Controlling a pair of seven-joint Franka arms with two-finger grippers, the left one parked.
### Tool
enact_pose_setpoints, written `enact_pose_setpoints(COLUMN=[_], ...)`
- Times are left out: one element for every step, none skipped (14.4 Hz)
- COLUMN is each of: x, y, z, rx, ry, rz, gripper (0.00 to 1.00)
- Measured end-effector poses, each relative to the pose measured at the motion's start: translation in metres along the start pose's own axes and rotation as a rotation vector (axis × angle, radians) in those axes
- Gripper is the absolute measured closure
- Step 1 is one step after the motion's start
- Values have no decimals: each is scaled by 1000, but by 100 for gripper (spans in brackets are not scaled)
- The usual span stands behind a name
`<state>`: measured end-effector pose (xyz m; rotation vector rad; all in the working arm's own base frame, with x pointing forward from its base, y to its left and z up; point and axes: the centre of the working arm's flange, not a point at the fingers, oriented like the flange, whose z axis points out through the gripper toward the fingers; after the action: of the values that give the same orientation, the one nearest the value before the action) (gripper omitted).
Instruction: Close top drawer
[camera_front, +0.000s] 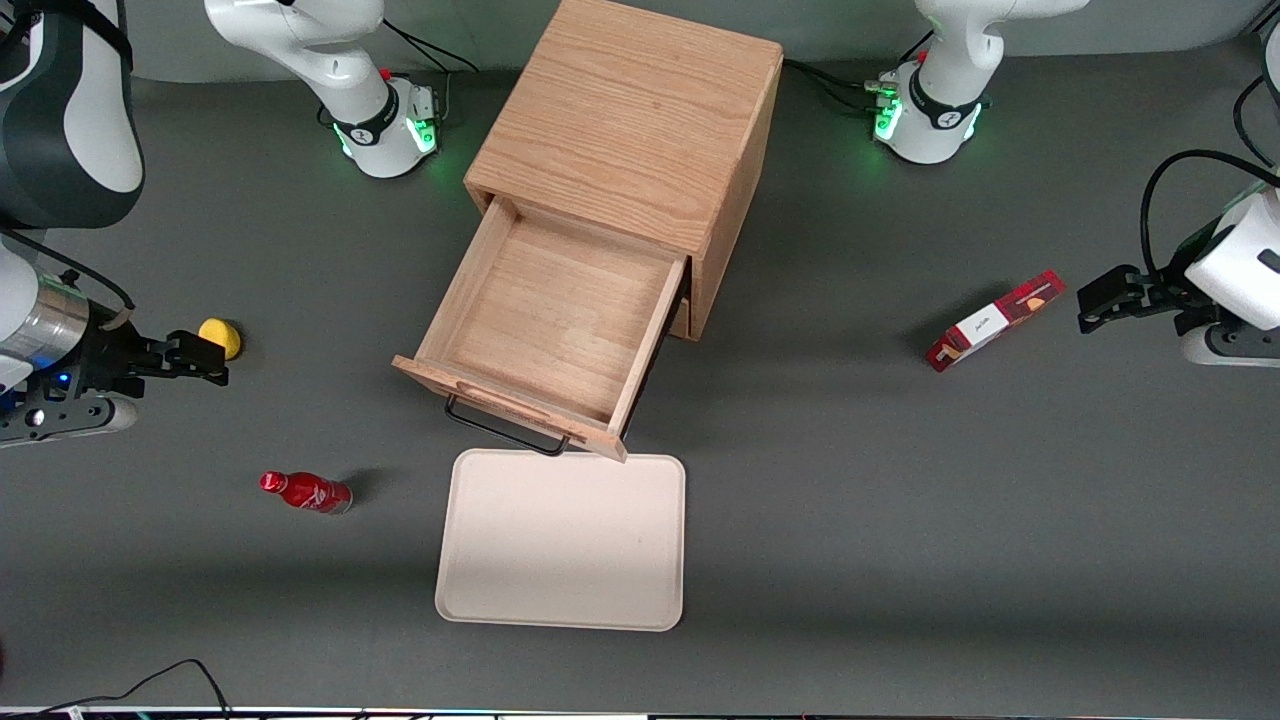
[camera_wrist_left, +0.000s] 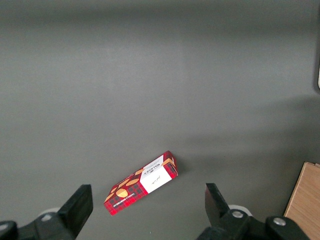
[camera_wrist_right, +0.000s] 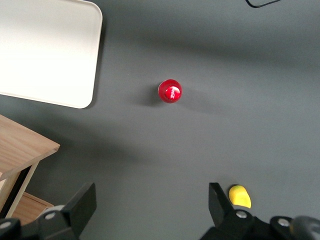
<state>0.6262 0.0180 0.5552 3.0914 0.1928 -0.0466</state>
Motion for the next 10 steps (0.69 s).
enact_pose_setpoints(x=[0, 0, 0, 0, 1, 1, 2, 3, 5, 9], y=[0, 0, 0, 0, -1, -1, -1, -1, -1, -2], z=[0, 0, 0, 0, 0, 1, 2, 5, 8, 10], rx=[0, 0, 0, 0, 0, 0, -1, -4, -8, -10], ry=[0, 0, 1, 2, 4, 4, 1, -1, 0, 7], rz=[3, 9, 10, 10, 9, 9, 9, 1, -26, -75], gripper=[0, 0, 0, 0, 0, 0, 0, 0, 0, 0])
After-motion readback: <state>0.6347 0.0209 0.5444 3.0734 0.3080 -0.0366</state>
